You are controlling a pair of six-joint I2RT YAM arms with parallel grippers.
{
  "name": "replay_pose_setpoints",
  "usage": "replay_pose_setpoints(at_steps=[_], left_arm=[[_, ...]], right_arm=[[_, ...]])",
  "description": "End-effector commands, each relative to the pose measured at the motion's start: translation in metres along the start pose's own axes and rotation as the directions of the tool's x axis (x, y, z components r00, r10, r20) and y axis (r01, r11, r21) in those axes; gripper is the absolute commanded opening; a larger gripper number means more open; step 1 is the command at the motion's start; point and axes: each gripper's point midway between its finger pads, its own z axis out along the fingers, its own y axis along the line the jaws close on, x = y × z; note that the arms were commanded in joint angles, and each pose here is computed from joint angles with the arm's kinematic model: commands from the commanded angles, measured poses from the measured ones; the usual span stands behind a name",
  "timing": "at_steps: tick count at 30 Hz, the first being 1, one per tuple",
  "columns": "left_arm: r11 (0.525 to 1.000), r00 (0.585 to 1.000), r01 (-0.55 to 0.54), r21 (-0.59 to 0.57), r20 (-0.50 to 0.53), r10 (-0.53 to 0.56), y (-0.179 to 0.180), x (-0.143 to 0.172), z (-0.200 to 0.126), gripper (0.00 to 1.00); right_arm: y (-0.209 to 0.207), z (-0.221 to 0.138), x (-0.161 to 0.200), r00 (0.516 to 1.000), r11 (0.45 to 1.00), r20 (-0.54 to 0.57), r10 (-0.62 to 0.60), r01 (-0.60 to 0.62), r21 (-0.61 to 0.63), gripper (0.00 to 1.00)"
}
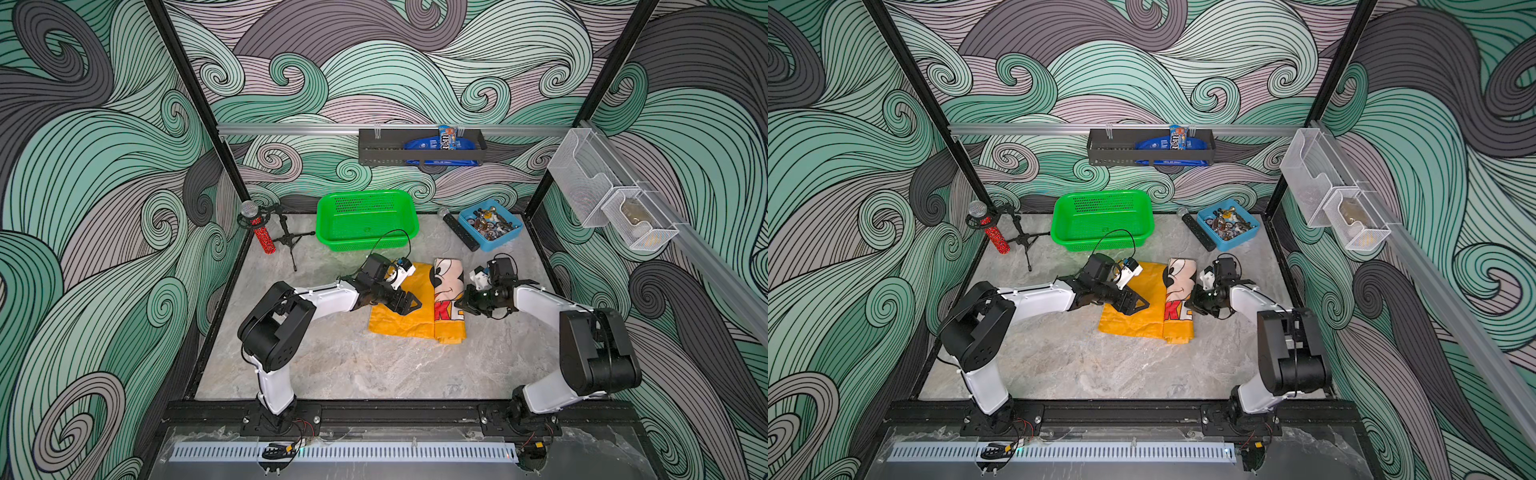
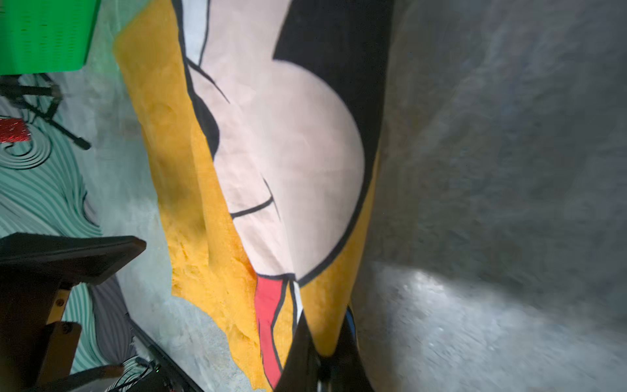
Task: Roll up the pillowcase
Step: Roll the pillowcase at the center of the board.
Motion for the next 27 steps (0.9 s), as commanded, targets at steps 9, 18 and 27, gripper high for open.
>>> replay_pose_setpoints(at_steps=[9, 18, 27], left_arm=[[1.000, 1.000, 0.001, 0.016, 0.006, -0.001, -0.004, 0.000, -0.006, 0.79], [1.000, 1.000, -0.001, 0.010, 0.007, 0.001, -0.004, 0.004, -0.011, 0.79], [0.999, 0.999, -0.012, -0.033, 0.029, 0.013, -0.004, -0.003, -0.036, 0.79]], right_arm=[[0.043, -0.016, -0.009, 1.000, 0.996, 0.005, 0.000, 0.000, 0.092, 0.31], [0.101, -0.001, -0.016, 0.996, 0.995, -0.011, -0.088, 0.088, 0.045, 0.38], [0.150, 0.035, -0.025, 0.981, 0.982, -0.050, -0.189, 0.190, 0.010, 0.38]])
